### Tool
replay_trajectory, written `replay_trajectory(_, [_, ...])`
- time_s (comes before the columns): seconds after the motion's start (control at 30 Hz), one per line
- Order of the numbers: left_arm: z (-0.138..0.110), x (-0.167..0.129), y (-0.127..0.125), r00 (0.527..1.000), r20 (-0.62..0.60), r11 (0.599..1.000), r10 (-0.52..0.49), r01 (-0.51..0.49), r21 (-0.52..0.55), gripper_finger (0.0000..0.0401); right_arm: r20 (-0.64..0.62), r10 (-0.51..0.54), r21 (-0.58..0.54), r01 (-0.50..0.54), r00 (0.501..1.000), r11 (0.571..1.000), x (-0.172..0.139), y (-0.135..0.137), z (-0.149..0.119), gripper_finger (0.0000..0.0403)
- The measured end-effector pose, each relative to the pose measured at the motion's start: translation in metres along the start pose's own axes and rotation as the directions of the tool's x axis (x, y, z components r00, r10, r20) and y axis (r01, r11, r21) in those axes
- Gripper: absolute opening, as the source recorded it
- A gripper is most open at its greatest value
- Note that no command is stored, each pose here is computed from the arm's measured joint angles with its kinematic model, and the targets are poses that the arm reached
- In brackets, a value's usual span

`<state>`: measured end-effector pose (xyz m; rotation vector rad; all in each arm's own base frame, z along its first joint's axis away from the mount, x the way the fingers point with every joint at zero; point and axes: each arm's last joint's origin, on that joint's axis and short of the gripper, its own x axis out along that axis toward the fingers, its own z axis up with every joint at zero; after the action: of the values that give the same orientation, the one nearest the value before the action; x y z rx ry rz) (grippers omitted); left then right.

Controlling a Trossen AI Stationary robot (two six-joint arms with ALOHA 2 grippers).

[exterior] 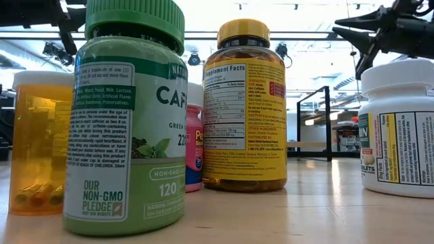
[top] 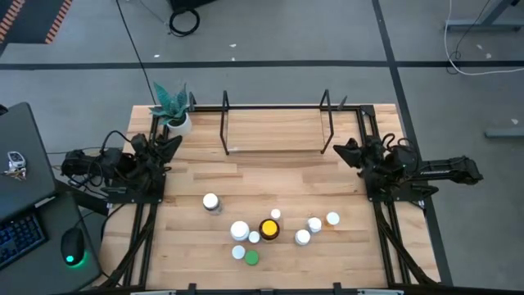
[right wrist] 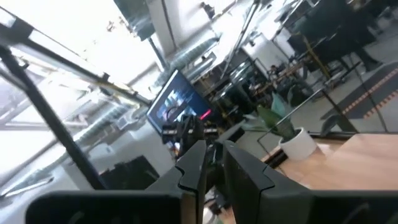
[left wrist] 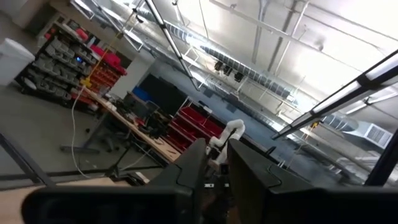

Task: Pick and place medicine bottles onto shelf by color
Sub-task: Put the large green pill bottle on the shelf

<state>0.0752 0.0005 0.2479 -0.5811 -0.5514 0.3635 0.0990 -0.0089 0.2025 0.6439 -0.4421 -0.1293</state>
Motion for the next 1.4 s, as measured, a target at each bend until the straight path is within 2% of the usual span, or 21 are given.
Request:
replay_trajectory(0.13, [0.001,0.0,0.0,1.0,0.006,1.0,-0.002,0.002,-0.012,0.008,0.034,0.013,0.038,-0.014,0.999,0.999,0.0,0.002,0.003,0.0061])
replay_trajectory(0.3, [0.001,0.0,0.0,1.0,0.008,0.995,-0.006,0.007,-0.101,0.008,0.04,0.014,0.03,-0.015,0.999,0.999,0.0,0.002,0.003,0.0061])
replay_trajectory(0.5, [0.003,0.0,-0.004,0.995,0.005,0.986,-0.095,0.095,-0.134,0.0079,0.066,-0.015,0.031,0.013,0.998,0.999,0.0,0.001,0.005,0.0061])
replay_trajectory(0.67, [0.009,-0.001,-0.006,0.991,0.053,0.989,-0.121,0.125,-0.077,0.0067,0.115,-0.08,0.034,0.077,0.99,0.996,0.0,0.0,0.006,0.0061])
replay_trajectory(0.87, [0.011,-0.001,-0.006,0.989,0.068,0.99,-0.13,0.134,-0.047,0.0052,0.122,-0.081,0.113,0.067,0.989,0.991,0.0,0.0,0.007,0.0061])
replay_trajectory(1.4, [-0.009,0.011,-0.011,0.992,-0.034,0.993,-0.121,0.121,-0.014,0.0048,0.139,-0.101,0.14,0.081,0.985,0.987,-0.001,-0.001,0.007,0.0061])
